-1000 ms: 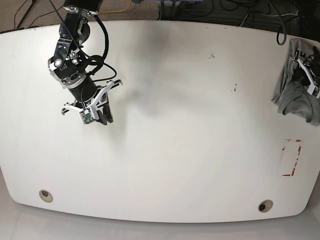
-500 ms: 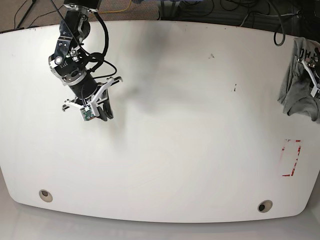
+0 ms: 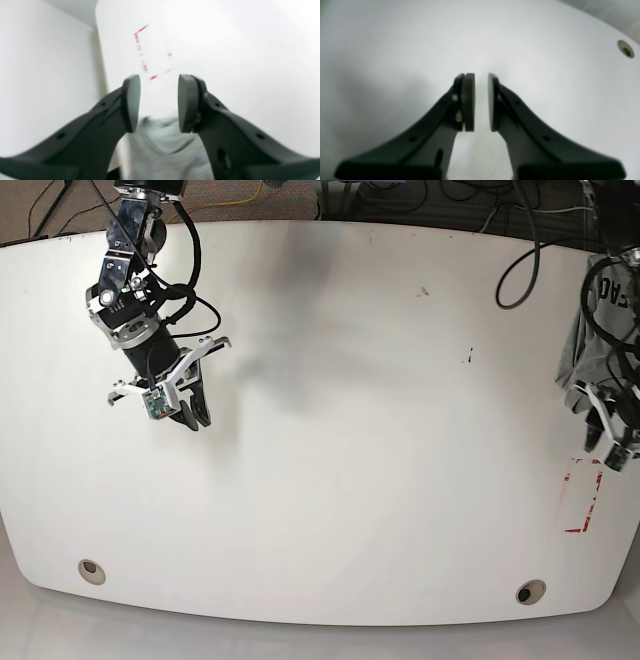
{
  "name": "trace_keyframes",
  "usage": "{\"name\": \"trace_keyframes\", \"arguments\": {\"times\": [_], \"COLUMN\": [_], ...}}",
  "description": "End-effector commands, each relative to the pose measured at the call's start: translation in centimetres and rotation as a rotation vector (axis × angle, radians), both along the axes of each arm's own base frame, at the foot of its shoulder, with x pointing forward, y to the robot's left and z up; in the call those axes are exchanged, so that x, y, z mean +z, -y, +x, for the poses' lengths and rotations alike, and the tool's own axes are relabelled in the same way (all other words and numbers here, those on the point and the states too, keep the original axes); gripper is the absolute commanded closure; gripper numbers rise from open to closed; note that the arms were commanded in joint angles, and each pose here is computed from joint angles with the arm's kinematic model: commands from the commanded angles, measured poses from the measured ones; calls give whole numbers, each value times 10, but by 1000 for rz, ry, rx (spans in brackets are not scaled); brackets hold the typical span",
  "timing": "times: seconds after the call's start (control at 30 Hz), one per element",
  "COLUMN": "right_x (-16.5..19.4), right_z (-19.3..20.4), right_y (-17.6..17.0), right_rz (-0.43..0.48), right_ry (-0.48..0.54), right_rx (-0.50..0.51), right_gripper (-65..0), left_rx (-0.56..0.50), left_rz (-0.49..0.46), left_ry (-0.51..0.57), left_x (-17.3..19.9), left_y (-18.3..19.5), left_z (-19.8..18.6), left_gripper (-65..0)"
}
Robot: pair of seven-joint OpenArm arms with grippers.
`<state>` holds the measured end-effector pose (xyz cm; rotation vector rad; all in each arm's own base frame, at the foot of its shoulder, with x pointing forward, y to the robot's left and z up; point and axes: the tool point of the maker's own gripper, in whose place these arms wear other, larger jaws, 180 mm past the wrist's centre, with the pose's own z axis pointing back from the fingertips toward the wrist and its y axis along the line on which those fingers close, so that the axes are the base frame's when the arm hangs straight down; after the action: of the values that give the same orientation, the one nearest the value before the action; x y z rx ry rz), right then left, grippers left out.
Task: Layout the t-shirt on the table in an organized manner, then fold the t-shirt properly
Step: 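Release the shirt with the left gripper and raise both grippers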
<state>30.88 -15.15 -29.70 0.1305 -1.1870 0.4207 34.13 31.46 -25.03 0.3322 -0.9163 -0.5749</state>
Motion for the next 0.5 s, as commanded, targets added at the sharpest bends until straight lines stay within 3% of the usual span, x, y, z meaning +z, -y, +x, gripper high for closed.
{"name": "trace_keyframes", "arguments": {"times": [0.0, 0.3, 0.47], "right_x": [-1, -30, -37], "right_z": [-3, -26, -49], "right_y": [6, 24, 33], "right_rz": [-11, 36, 86], "right_ry": [23, 90, 93], "right_rx": [-8, -80, -129], "right_gripper": [-89, -89, -89], "left_rx": [-26, -108, -87], "left_rz": [-15, -211, -332], "left_ry": [90, 231, 288], "left_x": [11, -27, -40], "left_y": [20, 100, 124], "left_z": [6, -9, -31], "left_gripper": [-225, -225, -225]}}
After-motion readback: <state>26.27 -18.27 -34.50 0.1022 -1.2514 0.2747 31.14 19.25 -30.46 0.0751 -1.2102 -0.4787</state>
